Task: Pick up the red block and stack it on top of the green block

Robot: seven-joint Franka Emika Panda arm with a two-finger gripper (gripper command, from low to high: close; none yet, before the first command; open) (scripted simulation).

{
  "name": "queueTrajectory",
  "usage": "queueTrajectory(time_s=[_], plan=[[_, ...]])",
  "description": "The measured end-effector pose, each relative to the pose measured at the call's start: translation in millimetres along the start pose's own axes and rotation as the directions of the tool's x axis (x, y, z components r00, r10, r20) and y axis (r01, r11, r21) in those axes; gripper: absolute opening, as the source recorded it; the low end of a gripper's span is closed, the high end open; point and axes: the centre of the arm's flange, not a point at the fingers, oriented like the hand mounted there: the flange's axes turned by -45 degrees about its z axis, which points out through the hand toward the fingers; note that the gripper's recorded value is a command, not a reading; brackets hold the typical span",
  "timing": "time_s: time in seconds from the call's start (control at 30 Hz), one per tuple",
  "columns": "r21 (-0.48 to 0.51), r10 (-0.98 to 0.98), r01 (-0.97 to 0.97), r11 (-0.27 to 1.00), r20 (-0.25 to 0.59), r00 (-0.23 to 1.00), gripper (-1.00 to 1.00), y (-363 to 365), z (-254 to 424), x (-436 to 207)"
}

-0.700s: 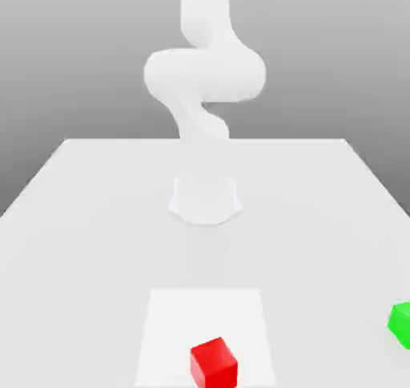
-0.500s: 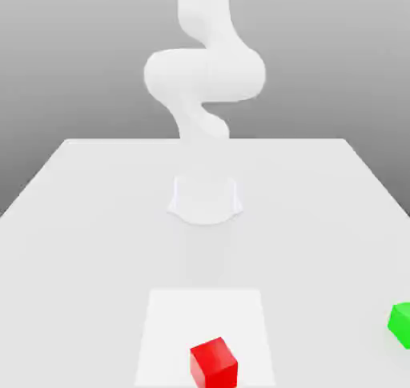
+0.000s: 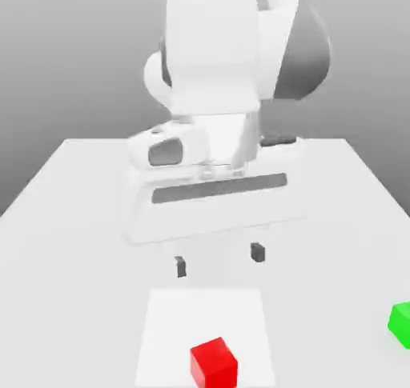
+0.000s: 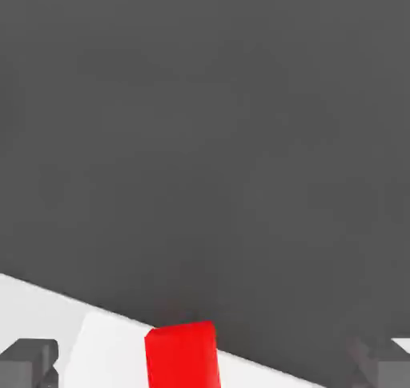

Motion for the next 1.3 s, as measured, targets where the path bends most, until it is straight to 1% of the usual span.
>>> queueTrajectory(time_s=[0.13,0.2,0.3,0.33,0.53,0.73,0.83,0.93,1.0,1.1,1.13,1.2,1.23,1.3], plan=[[0.026,-0.063,0.061,0.998,0.108,0.992,0.0,-5,71,-21],[0.031,-0.075,0.072,0.997,0.127,0.989,0.0,-6,101,-27],[0.033,-0.079,0.075,0.997,0.132,0.988,0.0,-7,141,-34],[0.033,-0.079,0.075,0.997,0.133,0.988,-1.0,-8,149,-35],[0.034,-0.079,0.075,0.997,0.134,0.988,-1.0,-8,153,-36],[0.038,-0.1,0.096,0.995,0.133,0.986,-1.0,-14,93,-25],[0.067,-0.292,0.286,0.956,0.123,0.948,-1.0,-84,83,2],[0.092,-0.477,0.469,0.879,0.109,0.872,-1.0,-159,74,17],[0.105,-0.593,0.584,0.805,0.095,0.8,-1.0,-212,67,20],[0.121,-0.751,0.742,0.66,0.072,0.656,-1.0,-296,63,15],[0.123,-0.792,0.782,0.61,0.065,0.607,-1.0,-321,72,11],[0.125,-0.82,0.811,0.572,0.059,0.569,-1.0,-340,97,5],[0.125,-0.825,0.816,0.565,0.058,0.562,1.0,-343,107,3],[0.125,-0.825,0.816,0.565,0.058,0.562,1.0,-343,107,3]])
